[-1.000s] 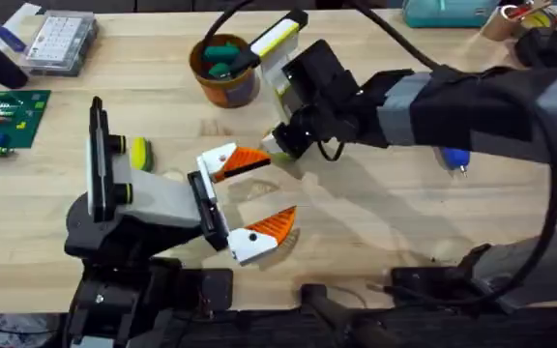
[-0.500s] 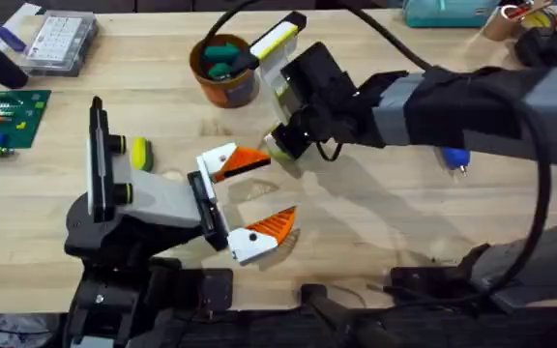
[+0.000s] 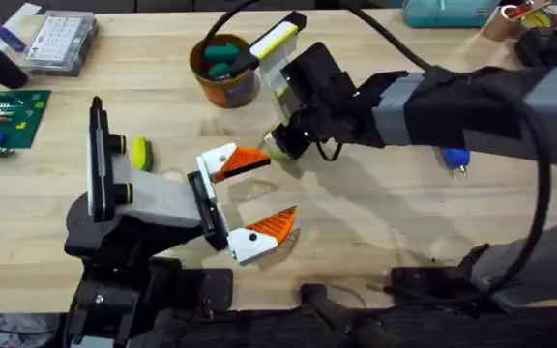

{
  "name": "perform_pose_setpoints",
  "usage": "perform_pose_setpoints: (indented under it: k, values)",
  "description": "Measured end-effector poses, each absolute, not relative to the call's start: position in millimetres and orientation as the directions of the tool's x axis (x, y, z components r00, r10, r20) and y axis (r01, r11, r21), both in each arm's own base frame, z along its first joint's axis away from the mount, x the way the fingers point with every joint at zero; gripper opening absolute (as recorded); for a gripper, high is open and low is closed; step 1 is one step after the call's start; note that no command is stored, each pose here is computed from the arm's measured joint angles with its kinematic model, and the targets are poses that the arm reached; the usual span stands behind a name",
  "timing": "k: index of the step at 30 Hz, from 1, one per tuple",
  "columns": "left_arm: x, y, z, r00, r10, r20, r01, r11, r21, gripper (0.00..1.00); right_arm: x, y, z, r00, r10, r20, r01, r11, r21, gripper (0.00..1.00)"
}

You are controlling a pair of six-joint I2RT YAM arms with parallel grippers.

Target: Pick up the gripper from the table and insert it into the empty holder that is missing its gripper. Then pick up a screw, insert it into the mounting hole, and use the screwdriver to tighten it. Finally, clean up the table by picking up the vegetable and placing it into the bucket.

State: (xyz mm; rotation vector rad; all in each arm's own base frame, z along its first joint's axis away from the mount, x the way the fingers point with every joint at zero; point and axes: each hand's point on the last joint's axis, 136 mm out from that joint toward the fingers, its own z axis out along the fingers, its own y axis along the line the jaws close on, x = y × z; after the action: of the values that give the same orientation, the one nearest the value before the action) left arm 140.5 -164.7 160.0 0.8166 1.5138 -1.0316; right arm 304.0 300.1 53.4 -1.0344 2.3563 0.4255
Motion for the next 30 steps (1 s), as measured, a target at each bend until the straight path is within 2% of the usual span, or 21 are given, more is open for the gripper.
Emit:
perform_pose_setpoints:
  k: [5,12,17,30]
  values:
    - [140.5,-164.7,160.0,-0.186,-0.030,-0.982,0.903,0.388,-0.183,0.983,301.6,298.1,59.7,-0.568,-0.584,-0.581,-0.750,0.657,0.073,0.004]
    - [140.5,-164.7,160.0,-0.186,-0.030,-0.982,0.903,0.388,-0.183,0.983,299.1,295.7,89.1,-0.546,-0.564,-0.620,-0.752,0.655,0.067,0.004]
    - [140.5,-164.7,160.0,-0.186,-0.030,-0.982,0.903,0.388,-0.183,0.983,293.8,291.0,104.7,-0.550,-0.568,-0.612,-0.752,0.656,0.068,0.004]
    - [140.5,-164.7,160.0,-0.186,-0.030,-0.982,0.903,0.388,-0.183,0.983,293.2,290.6,168.5,-0.523,-0.547,-0.654,-0.756,0.652,0.060,0.004]
